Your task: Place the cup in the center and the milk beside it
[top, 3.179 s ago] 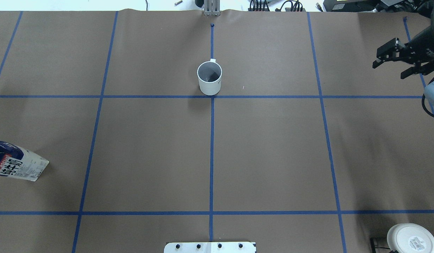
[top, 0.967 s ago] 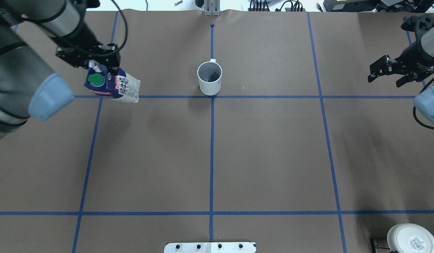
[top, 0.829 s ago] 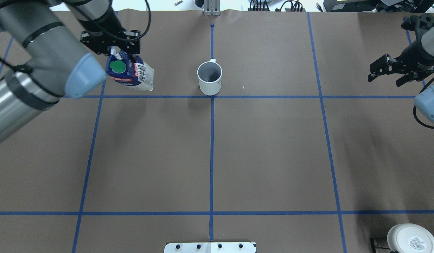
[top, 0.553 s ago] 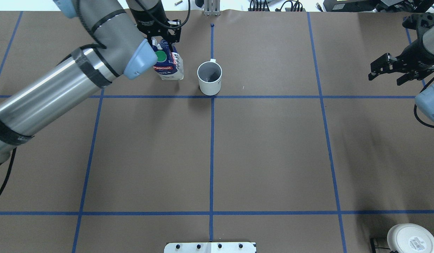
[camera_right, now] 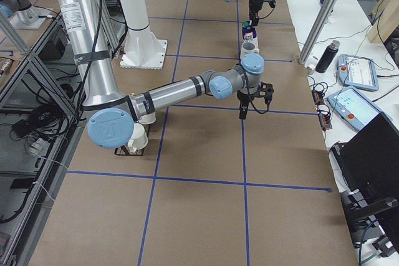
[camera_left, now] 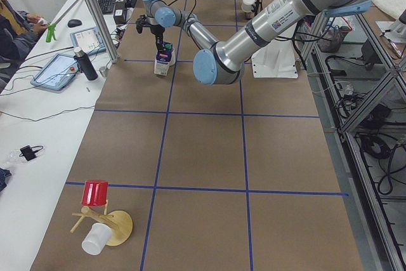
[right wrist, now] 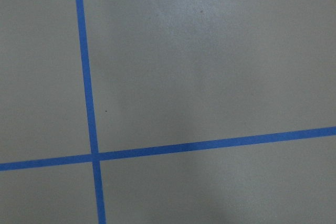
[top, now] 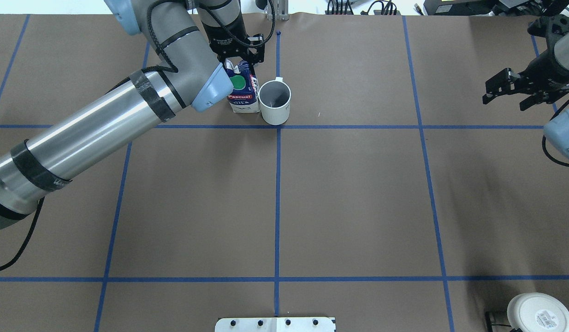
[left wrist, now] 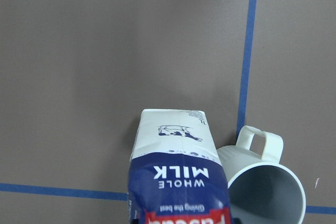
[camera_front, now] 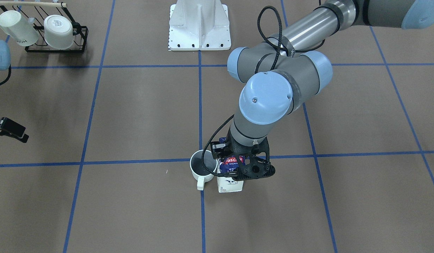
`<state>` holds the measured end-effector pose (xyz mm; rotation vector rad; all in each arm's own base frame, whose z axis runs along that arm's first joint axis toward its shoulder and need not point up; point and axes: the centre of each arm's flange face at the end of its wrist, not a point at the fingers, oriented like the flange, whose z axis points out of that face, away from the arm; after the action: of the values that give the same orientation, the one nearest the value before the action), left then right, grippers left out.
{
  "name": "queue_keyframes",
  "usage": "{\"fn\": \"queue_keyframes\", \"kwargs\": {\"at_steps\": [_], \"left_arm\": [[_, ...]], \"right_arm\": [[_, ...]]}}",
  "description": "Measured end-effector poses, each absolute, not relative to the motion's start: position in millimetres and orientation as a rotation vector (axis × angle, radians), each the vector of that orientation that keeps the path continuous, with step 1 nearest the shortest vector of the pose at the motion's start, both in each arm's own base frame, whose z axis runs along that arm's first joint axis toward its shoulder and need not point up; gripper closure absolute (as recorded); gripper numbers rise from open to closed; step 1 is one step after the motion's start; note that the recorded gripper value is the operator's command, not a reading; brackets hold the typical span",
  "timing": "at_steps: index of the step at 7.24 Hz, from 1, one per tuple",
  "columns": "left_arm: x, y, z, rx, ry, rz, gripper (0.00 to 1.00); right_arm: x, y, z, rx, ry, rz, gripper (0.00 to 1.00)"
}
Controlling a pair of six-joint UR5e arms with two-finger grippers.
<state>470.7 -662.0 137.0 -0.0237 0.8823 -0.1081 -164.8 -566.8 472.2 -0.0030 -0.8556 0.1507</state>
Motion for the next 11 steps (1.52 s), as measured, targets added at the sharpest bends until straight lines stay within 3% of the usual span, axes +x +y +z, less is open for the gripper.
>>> {"fn": "queue_keyframes", "kwargs": {"at_steps": [2, 4, 6, 11], "left_arm": [[423, -669, 121, 0.009, 0.929, -0.137, 0.02], [315, -637, 156, 0.039, 1.022, -0.164, 0.02], [225, -569, 235, 0.093, 1.029, -0.151, 0.02], [23, -531, 481, 0.255, 0.772, 0.197, 0.02]], "right_arm": [[-164, -567, 473, -0.004, -0.855, 0.152, 0.00], [-163, -569, 473, -0.003, -0.855, 0.155, 0.00], [-157, -573, 471, 0.004, -0.855, 0.167, 0.00], [-64, -560, 507, 0.040, -0.852, 0.236, 0.00]]}}
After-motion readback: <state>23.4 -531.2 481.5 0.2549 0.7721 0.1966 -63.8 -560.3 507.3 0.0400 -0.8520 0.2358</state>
